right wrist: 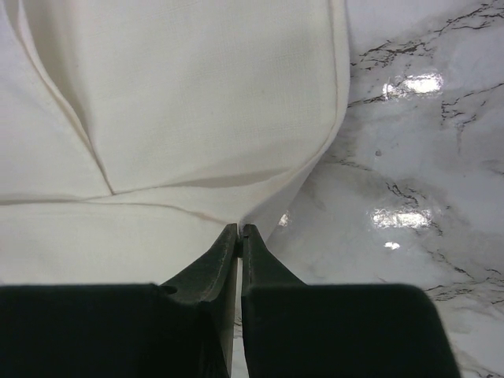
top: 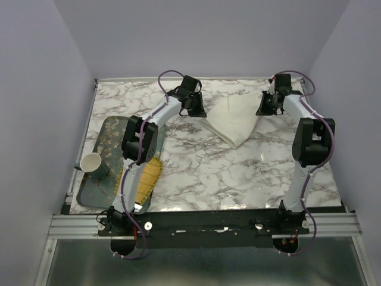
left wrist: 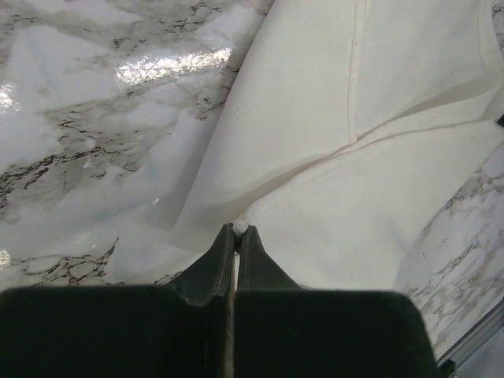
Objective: Fold the napkin, place the utensils inside, and roll it up
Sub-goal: Fold the napkin
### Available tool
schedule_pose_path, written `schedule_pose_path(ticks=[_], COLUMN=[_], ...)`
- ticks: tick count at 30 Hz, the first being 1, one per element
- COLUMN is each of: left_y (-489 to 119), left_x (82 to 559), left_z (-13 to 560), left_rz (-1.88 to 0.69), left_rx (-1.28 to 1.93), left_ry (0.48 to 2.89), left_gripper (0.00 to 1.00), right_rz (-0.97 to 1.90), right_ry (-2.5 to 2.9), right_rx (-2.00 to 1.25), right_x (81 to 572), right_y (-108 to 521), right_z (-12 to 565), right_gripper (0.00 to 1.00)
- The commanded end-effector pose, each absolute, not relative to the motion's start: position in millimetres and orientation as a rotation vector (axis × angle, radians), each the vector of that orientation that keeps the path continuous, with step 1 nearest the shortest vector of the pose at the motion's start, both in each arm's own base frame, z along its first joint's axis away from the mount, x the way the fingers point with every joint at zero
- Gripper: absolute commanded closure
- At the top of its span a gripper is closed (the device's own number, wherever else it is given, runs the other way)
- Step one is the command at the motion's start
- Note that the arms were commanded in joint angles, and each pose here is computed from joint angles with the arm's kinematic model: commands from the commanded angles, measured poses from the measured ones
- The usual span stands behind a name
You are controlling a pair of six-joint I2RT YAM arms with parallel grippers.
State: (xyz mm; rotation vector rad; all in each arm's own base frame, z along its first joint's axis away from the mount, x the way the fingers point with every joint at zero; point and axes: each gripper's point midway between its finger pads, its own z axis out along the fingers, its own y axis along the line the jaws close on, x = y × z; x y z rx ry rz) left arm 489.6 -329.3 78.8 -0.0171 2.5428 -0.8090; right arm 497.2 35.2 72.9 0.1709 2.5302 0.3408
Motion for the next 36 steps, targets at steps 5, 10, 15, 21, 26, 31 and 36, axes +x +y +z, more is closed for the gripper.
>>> schedule_pose_path(ticks=[5, 10, 15, 21, 26, 31, 36], left_y=[-315.1, -313.4, -309.3, -309.3, -311.1, -313.3, -313.1], left_x=[498.4, 496.9, 498.8, 497.9, 499.5, 499.2, 499.3], left_z=[89.6, 78.9, 77.1, 70.2, 71.1, 74.7, 83.5], left_rz=[-0.743, -0.75, -0.736, -0.74, -0.754, -0.772, -0.776], left_rx=[-0.03, -0.04, -0.049, -0.05, -0.047, -0.046, -0.042], left_ry=[2.499, 2.526, 2.52, 2.533, 2.531, 2.529, 2.513], left_gripper=[1.0, 1.0, 1.0, 1.0, 1.0, 0.87, 0.7], right_rz=[0.356, 0.345, 0.307, 0.291, 0.272, 0.28, 0.326], right_ry=[2.539, 2.55, 2.572, 2.576, 2.59, 2.579, 2.58], right_rx=[0.156, 0.164, 0.154, 0.136, 0.163, 0.176, 0.164], right_x=[504.6, 508.4, 512.4, 515.2, 502.4, 485.2, 465.7], right_y=[40.1, 38.5, 33.5, 31.5, 29.1, 30.3, 39.2], right_z=[71.2, 64.5, 53.6, 54.1, 74.5, 91.2, 100.9], right_gripper=[0.85, 0.78, 0.7, 0.65, 0.56, 0.51, 0.43])
